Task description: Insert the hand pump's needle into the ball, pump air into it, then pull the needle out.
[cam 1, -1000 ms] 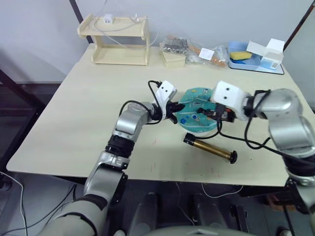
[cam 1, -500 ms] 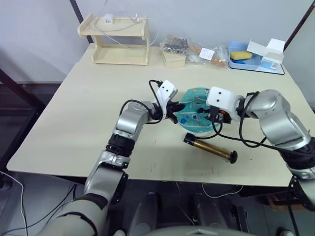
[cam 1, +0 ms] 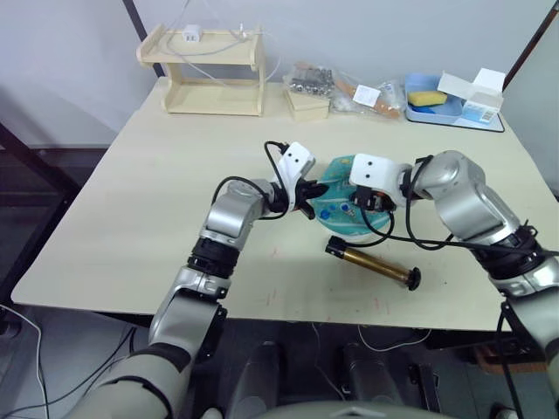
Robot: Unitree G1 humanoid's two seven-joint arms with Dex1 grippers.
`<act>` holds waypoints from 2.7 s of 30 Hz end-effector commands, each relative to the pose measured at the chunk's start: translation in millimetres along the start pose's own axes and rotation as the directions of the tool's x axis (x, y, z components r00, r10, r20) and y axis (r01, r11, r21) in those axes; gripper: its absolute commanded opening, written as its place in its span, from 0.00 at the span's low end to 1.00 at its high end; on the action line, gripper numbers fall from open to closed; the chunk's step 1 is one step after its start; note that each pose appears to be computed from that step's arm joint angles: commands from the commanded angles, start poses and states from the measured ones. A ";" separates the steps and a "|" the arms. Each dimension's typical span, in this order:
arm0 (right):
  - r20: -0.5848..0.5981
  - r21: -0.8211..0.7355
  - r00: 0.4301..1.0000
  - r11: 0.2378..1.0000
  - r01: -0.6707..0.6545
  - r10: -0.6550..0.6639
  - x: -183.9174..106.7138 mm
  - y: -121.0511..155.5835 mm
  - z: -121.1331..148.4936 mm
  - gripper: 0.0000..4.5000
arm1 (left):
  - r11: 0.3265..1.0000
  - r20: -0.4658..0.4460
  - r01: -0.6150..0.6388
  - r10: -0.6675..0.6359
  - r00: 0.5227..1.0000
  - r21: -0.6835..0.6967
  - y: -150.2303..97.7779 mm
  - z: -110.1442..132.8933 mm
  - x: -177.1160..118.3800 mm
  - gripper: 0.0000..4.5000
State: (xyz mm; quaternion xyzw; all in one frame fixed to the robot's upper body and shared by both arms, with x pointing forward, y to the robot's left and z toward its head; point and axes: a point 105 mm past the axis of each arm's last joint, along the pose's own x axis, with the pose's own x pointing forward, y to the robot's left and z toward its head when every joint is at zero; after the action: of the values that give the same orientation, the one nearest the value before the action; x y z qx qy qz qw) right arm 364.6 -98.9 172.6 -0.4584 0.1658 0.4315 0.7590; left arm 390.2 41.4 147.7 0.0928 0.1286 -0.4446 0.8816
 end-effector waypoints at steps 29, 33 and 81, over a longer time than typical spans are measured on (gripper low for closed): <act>0.002 -0.018 1.000 1.000 0.009 -0.009 4.2 -1.4 6.3 0.44 | 0.999 0.009 -0.008 0.008 1.000 0.036 -0.9 6.2 1.3 0.00; 0.001 -0.014 1.000 1.000 0.013 -0.013 3.9 -2.0 6.1 0.15 | 0.999 0.009 -0.009 0.009 1.000 0.037 -0.9 6.4 1.3 0.00; -0.021 0.147 0.998 0.987 0.059 -0.056 54.8 16.3 -44.9 0.07 | 0.999 -0.009 -0.033 0.032 0.999 -0.008 1.4 -3.8 2.8 0.00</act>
State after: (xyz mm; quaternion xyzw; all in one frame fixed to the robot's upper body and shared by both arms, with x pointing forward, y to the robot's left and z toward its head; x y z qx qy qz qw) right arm 390.7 -83.2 115.5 -0.4191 0.1446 0.4197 0.7920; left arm 394.9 52.9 129.1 0.0914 0.1600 -0.4060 0.8951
